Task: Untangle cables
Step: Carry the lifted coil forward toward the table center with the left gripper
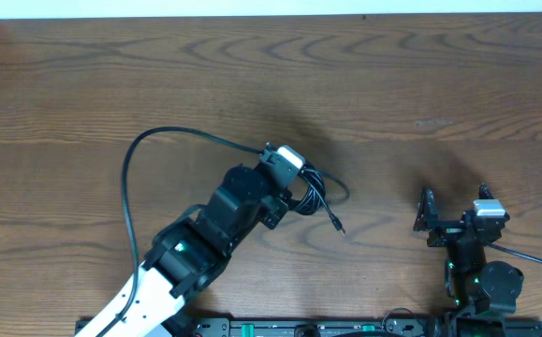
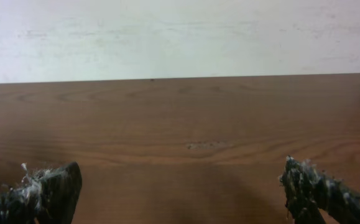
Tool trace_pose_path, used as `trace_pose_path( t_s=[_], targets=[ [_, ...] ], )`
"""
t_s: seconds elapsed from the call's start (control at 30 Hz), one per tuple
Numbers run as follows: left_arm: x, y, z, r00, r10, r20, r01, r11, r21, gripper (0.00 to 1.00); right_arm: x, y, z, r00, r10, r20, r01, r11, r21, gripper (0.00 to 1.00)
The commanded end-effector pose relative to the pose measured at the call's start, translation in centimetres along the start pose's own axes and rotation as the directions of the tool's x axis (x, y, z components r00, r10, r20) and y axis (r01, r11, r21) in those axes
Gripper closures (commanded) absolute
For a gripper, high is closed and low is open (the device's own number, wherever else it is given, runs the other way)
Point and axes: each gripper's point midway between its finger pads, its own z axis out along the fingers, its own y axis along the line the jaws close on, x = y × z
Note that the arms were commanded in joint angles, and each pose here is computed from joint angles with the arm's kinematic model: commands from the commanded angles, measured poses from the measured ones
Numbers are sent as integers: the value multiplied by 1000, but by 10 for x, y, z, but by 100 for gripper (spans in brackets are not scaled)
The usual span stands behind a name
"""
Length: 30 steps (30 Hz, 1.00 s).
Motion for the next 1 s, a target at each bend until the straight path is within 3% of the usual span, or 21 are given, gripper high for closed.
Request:
trace_pose_path(
  t_s=[0.0,0.23,0.5,0.7,0.97],
  targets=[
    [-8,-8,-9,999,-36,34,34,998,56,93,1,0,0,1000,-12,-2,12,1000,2,1],
    [-8,-10,-10,989,-145,27,142,987,75,93,1,0,0,1000,-12,-2,12,1000,2,1],
    [-8,-35,-14,984,-177,2,172,960,219,93,-1,1,0,1000,-5,6,5,1000,-5,1],
    [-9,-50,-18,983,-183,-12,178,935,305,93,-18,17,-2,991,118,61,-111,989,-101,1],
    [-11,-53,-19,979,-205,-13,198,925,325,92,-40,42,-12,991,122,50,-107,966,-237,1]
  ],
)
